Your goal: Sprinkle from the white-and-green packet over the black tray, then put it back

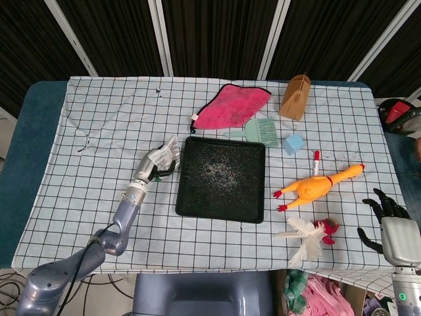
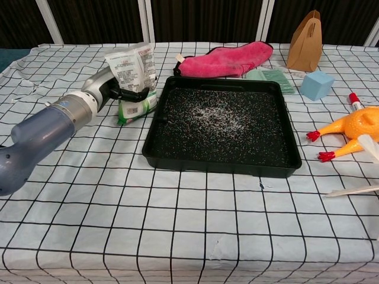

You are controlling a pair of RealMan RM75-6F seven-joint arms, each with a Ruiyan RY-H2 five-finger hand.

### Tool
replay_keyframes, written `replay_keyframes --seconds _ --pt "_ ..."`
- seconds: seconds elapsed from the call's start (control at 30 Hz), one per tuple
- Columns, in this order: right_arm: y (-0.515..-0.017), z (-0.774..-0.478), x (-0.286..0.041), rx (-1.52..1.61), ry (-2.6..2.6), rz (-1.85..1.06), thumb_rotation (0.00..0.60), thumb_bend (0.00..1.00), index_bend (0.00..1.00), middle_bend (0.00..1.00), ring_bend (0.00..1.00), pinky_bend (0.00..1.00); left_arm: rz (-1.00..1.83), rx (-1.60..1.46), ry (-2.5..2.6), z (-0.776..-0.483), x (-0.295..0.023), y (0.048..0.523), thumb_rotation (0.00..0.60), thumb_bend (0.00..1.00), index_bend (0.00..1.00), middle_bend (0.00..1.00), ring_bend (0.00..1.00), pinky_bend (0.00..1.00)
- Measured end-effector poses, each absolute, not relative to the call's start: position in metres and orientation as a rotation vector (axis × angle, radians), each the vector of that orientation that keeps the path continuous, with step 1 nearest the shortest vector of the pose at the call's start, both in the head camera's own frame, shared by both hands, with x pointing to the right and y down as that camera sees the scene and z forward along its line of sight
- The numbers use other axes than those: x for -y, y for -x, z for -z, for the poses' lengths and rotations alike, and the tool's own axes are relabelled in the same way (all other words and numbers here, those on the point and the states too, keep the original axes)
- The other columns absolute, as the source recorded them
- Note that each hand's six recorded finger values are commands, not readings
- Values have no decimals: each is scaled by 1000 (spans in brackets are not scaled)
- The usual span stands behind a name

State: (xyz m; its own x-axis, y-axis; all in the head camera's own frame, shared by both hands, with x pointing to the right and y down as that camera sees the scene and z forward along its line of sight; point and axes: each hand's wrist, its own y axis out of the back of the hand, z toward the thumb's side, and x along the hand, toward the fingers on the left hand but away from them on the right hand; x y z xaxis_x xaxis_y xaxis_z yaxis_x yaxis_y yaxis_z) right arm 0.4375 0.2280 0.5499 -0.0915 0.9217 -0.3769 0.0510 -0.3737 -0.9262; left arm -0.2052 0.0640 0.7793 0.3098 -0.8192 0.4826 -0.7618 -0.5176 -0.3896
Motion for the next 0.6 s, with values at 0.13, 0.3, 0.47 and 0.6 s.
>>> replay_keyframes --seconds 0.13,0.3,0.47,0.6 --pt "-437 -549 -228 1094 1458 -1545 600 223 279 82 146 254 963 -1497 2461 -773 -60 207 600 643 331 397 332 534" --pt "-438 -549 -228 1104 1459 -1552 600 222 279 82 145 254 937 -1435 2427 -763 -55 208 600 643 333 401 332 533" --pt "-438 -549 -228 1100 1458 -1550 600 223 279 83 145 254 928 -1287 2366 -745 -43 211 600 644 333 402 332 533" --pt "-438 -549 -228 1101 1457 -1552 600 223 279 83 146 254 928 -1170 2358 -726 -32 211 600 646 337 407 335 533"
